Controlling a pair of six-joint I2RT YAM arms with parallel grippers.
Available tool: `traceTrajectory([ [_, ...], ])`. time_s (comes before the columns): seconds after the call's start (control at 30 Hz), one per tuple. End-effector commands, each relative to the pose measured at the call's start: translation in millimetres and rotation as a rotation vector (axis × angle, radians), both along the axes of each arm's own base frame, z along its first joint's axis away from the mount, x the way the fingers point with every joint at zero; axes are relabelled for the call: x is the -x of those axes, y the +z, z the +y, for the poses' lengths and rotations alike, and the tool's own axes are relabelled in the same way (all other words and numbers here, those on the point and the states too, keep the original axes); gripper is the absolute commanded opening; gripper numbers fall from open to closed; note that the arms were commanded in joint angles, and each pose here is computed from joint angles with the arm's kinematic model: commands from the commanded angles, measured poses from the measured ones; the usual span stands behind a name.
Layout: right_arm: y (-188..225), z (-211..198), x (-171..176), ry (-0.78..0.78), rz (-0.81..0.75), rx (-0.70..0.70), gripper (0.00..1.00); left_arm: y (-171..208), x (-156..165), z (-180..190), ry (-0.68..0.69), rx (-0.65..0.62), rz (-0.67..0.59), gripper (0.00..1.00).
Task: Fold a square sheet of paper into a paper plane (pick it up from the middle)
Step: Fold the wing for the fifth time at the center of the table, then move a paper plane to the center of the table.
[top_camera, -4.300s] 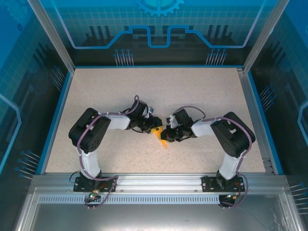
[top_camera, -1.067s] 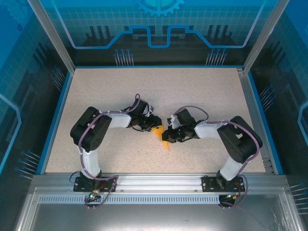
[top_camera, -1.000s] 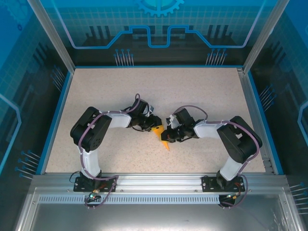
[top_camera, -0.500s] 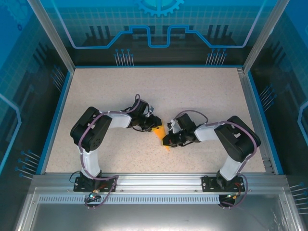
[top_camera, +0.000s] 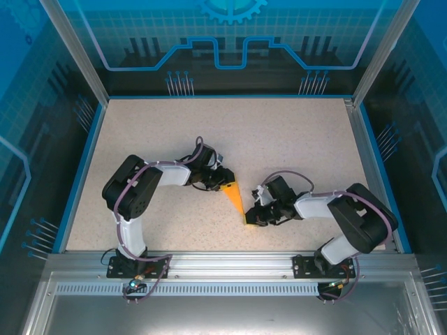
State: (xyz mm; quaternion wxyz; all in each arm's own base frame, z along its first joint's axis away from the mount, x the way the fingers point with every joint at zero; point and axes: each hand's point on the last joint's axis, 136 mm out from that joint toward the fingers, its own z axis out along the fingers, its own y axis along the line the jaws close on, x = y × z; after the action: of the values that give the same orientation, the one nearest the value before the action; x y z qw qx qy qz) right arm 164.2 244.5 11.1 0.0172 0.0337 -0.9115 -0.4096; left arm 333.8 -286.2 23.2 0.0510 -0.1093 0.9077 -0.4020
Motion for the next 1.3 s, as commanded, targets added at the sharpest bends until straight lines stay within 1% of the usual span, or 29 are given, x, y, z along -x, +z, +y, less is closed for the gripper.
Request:
traceTrajectory([
  [0.0, 3, -13, 10, -0.012, 0.015, 0.034, 0.09, -19, 7, 13, 0.012, -0.065, 0.052, 0.36],
  [0.1, 18, -21, -6, -0.050, -0.076, 0.088, 0.12, 3, 4, 9, -0.002, -0.050, 0.009, 0.44],
  [0.2, 29, -37, -25, -0.122, -0.166, 0.160, 0.19, 31, 0, 8, -0.010, -0.064, -0.032, 0.55],
  [0.3, 37, -54, -44, -0.213, -0.249, 0.244, 0.29, 54, 0, 18, -0.012, -0.150, -0.057, 0.59],
  [0.33, 39, -58, -49, -0.240, -0.268, 0.260, 0.31, 58, 2, 23, -0.009, -0.189, -0.053, 0.61],
  [0.4, 44, -63, -58, -0.289, -0.302, 0.272, 0.36, 63, 6, 32, -0.001, -0.253, -0.028, 0.62],
  [0.47, 46, -67, -66, -0.332, -0.321, 0.282, 0.40, 62, 15, 41, 0.012, -0.327, 0.005, 0.62],
  [0.57, 45, -67, -73, -0.367, -0.323, 0.284, 0.41, 58, 27, 44, 0.019, -0.408, 0.051, 0.64],
  [0.67, 43, -62, -78, -0.375, -0.316, 0.263, 0.43, 52, 34, 38, 0.010, -0.451, 0.089, 0.67],
  [0.8, 44, -48, -82, -0.341, -0.306, 0.211, 0.44, 45, 33, 32, 0.017, -0.490, 0.115, 0.68],
  [0.9, 46, -42, -85, -0.323, -0.309, 0.198, 0.44, 36, 30, 30, 0.023, -0.511, 0.144, 0.69],
  [1.03, 48, -35, -88, -0.288, -0.312, 0.184, 0.46, 30, 25, 25, 0.018, -0.506, 0.152, 0.70],
  [1.17, 47, -26, -90, -0.261, -0.297, 0.169, 0.46, 26, 23, 26, 0.018, -0.520, 0.156, 0.69],
  [1.27, 46, -19, -91, -0.239, -0.287, 0.157, 0.46, 24, 25, 32, 0.018, -0.544, 0.165, 0.67],
])
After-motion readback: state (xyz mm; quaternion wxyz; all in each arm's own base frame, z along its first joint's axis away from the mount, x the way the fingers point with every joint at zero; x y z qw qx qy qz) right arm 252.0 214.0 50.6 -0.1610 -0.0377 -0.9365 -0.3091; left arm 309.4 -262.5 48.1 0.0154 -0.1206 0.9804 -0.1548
